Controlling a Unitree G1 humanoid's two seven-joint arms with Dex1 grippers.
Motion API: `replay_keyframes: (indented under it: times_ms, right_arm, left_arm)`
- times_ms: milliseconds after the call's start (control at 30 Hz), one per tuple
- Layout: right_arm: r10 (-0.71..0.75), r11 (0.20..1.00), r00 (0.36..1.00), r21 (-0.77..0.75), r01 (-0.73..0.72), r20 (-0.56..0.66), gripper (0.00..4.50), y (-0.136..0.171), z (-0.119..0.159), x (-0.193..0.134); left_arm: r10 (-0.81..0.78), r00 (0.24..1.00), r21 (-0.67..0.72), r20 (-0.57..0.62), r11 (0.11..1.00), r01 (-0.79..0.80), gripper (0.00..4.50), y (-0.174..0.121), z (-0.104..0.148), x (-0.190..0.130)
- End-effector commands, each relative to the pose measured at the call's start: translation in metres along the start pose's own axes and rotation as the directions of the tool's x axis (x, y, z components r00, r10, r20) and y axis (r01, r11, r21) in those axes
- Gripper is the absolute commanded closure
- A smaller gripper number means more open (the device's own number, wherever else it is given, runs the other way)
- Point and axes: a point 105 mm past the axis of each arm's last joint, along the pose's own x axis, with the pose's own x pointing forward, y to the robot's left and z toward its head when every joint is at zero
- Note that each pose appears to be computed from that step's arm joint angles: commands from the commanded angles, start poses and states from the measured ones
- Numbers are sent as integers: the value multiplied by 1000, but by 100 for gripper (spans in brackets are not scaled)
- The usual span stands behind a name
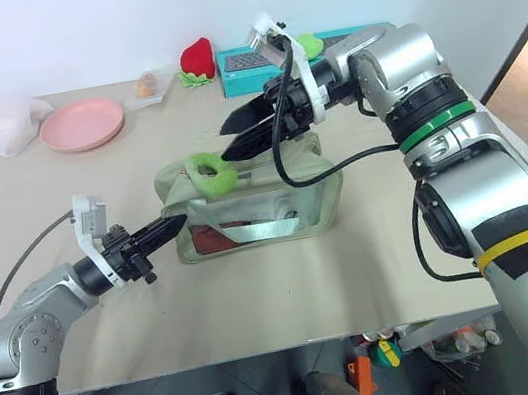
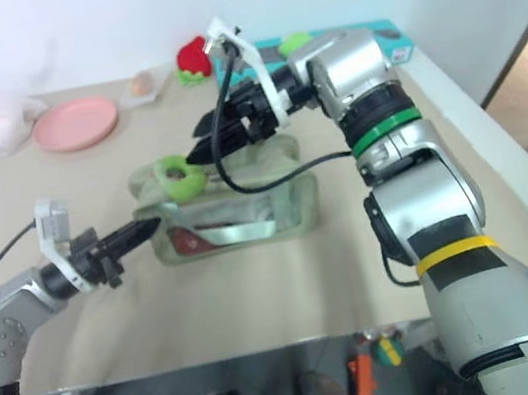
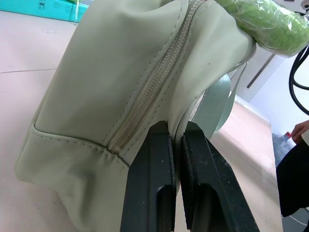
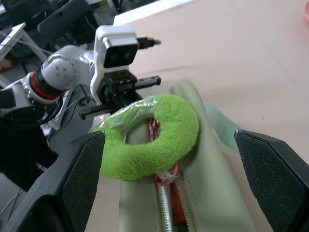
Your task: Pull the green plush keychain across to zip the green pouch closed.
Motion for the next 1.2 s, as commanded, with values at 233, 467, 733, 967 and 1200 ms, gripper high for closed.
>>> replay_keyframes:
  times_ms: [233, 467, 733, 967, 1200]
  right_arm:
    - [48, 997, 998, -61, -51, -43, 6, 7, -1, 23]
    - [45, 996, 998, -69, -47, -36, 6, 5, 0, 29]
    - [7, 995, 1000, -96, -6, 4, 6, 1, 14, 23]
    - [-10, 996, 999, -93, 13, 39, 6, -2, 20, 24]
    - [-1, 997, 999, -81, 4, 39, 6, -2, 18, 25]
  left_arm:
    - [-25, 999, 23, 19, 999, 25, 450, -8, 4, 2]
    - [-22, 1000, 23, 21, 1000, 22, 450, -7, 4, 2]
    - [-26, 999, 19, 21, 999, 25, 450, -7, 3, 2]
    - [-29, 999, 18, 28, 999, 28, 450, -6, 4, 5]
    - [-25, 999, 14, 31, 1000, 24, 450, -6, 3, 4]
